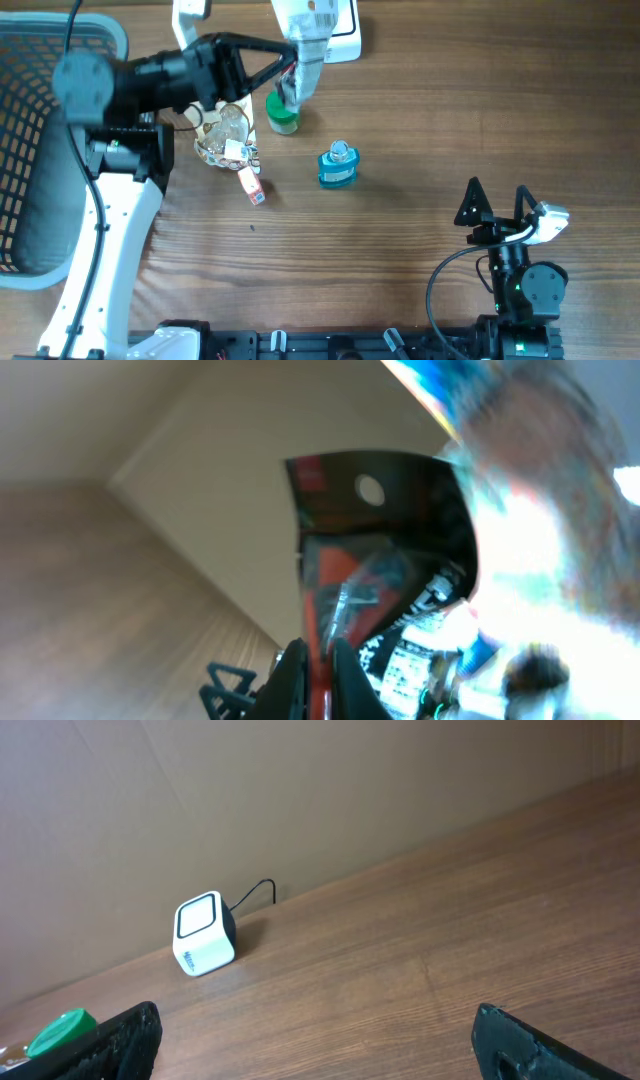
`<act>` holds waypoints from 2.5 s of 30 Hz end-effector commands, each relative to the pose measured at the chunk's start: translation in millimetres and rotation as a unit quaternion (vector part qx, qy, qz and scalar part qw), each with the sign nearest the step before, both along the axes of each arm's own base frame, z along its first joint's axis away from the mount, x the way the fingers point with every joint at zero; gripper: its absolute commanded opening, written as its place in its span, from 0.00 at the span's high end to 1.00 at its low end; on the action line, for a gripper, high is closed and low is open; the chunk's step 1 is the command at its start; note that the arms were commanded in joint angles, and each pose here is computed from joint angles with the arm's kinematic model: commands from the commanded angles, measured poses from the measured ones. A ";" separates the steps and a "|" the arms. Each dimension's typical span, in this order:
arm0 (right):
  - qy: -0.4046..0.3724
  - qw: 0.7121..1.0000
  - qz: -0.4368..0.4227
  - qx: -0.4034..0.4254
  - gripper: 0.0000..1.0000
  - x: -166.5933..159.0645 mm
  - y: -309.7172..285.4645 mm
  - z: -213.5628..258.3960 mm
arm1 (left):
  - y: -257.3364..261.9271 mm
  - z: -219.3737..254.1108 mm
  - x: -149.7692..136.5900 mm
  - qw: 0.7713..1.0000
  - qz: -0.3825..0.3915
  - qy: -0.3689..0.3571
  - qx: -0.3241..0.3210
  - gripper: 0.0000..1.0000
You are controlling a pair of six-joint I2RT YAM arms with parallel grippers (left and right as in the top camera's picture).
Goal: Scan the item barcode
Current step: 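Hold the hex wrench packet in front of the white scanner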
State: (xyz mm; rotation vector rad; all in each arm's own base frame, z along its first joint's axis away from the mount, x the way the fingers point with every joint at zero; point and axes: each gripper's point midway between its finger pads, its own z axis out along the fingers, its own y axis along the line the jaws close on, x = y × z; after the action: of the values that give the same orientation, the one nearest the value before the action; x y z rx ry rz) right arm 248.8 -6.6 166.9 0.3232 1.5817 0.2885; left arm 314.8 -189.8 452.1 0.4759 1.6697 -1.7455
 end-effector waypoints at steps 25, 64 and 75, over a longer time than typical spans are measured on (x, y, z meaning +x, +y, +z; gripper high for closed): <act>-0.003 1.000 0.002 -0.009 0.00 -0.2 0.6 1.1 | -22.9 -187.1 250.7 0.814 0.470 -0.031 0.340 0.96; -0.003 1.000 0.003 -0.009 0.00 -0.2 0.7 1.0 | -47.9 -362.3 306.0 0.687 0.356 -0.208 0.598 0.96; -0.003 1.000 0.003 -0.009 0.00 -0.2 0.7 1.1 | -65.4 -346.6 295.0 0.629 0.322 -0.260 0.658 0.96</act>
State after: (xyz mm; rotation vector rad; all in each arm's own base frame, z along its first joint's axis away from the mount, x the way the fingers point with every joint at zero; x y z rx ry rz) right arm 248.8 -6.6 166.8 0.3233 1.5821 0.2885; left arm 605.3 -248.9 97.4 0.7047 2.0138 0.3420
